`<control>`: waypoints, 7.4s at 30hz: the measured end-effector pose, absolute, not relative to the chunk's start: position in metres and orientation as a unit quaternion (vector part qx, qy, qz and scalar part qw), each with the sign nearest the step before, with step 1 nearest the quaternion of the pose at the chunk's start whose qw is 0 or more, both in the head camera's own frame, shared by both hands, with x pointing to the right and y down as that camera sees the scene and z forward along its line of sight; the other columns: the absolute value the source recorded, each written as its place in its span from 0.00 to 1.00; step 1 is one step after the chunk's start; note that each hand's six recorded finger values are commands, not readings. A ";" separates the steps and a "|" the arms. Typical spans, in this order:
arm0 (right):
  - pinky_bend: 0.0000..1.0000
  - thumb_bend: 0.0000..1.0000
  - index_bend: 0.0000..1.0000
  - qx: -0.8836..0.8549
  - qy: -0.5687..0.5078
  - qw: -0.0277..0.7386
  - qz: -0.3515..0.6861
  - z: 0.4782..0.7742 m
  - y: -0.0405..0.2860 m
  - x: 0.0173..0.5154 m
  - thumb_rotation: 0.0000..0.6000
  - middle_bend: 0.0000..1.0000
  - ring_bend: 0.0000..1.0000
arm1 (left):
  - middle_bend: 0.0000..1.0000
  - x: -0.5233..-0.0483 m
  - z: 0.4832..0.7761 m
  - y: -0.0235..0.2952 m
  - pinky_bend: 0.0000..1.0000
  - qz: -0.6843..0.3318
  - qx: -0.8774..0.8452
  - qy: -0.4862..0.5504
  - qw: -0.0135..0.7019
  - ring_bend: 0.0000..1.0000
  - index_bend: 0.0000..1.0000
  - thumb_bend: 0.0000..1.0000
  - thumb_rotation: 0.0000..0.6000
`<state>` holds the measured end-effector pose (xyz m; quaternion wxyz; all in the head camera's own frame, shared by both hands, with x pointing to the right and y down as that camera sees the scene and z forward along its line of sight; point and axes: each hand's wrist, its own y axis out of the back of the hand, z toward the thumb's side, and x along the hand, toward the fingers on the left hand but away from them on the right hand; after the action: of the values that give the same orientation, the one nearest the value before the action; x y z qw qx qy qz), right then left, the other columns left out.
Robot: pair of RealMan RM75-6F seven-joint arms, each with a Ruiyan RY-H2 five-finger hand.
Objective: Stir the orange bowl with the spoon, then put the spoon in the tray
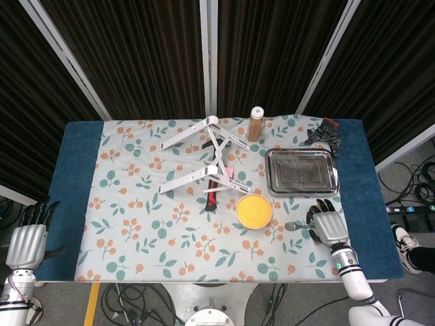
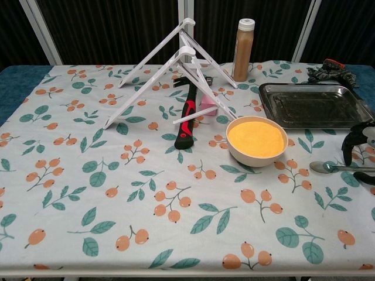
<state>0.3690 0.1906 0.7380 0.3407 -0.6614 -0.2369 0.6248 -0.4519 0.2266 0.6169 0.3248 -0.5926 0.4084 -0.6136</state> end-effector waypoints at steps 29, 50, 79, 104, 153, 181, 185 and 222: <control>0.09 0.35 0.59 -0.660 -0.254 0.369 0.603 0.707 0.181 0.363 1.00 0.30 0.09 | 0.08 -0.457 0.613 0.229 0.09 -0.611 -0.591 0.414 0.325 0.04 0.16 0.07 1.00; 0.09 0.36 0.58 -0.702 -0.185 0.415 0.548 0.706 0.099 0.238 1.00 0.28 0.09 | 0.08 -0.464 0.611 0.232 0.09 -0.615 -0.586 0.419 0.320 0.04 0.16 0.07 1.00; 1.00 0.17 0.41 -0.676 -0.158 0.490 0.527 0.659 0.087 0.220 1.00 0.92 0.98 | 0.08 -0.468 0.608 0.236 0.09 -0.611 -0.584 0.428 0.320 0.04 0.16 0.07 1.00; 1.00 0.22 0.49 -0.688 -0.138 0.436 0.564 0.715 0.099 0.209 1.00 0.98 1.00 | 0.08 -0.472 0.615 0.239 0.09 -0.613 -0.587 0.427 0.311 0.04 0.16 0.07 1.00; 1.00 0.36 0.63 -0.539 0.020 0.667 0.513 0.689 0.083 0.190 1.00 0.98 1.00 | 0.08 -0.473 0.614 0.244 0.09 -0.614 -0.585 0.431 0.308 0.04 0.16 0.07 1.00; 1.00 0.37 0.68 -0.476 0.097 0.757 0.437 0.704 0.104 0.152 1.00 0.99 1.00 | 0.08 -0.475 0.617 0.249 0.09 -0.616 -0.585 0.435 0.300 0.04 0.16 0.07 1.00; 1.00 0.37 0.68 -0.463 0.092 0.760 0.446 0.695 0.093 0.163 1.00 0.99 1.00 | 0.08 -0.474 0.617 0.249 0.09 -0.614 -0.586 0.436 0.300 0.04 0.16 0.07 1.00; 1.00 0.37 0.70 -0.452 0.096 0.767 0.446 0.687 0.097 0.174 1.00 0.99 1.00 | 0.08 -0.472 0.616 0.249 0.09 -0.611 -0.588 0.435 0.303 0.04 0.16 0.07 1.00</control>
<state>0.1743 0.0966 0.6871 0.7666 -0.4522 0.0960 0.4458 -0.4724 0.2490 0.6160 0.3032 -0.5881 0.4351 -0.6107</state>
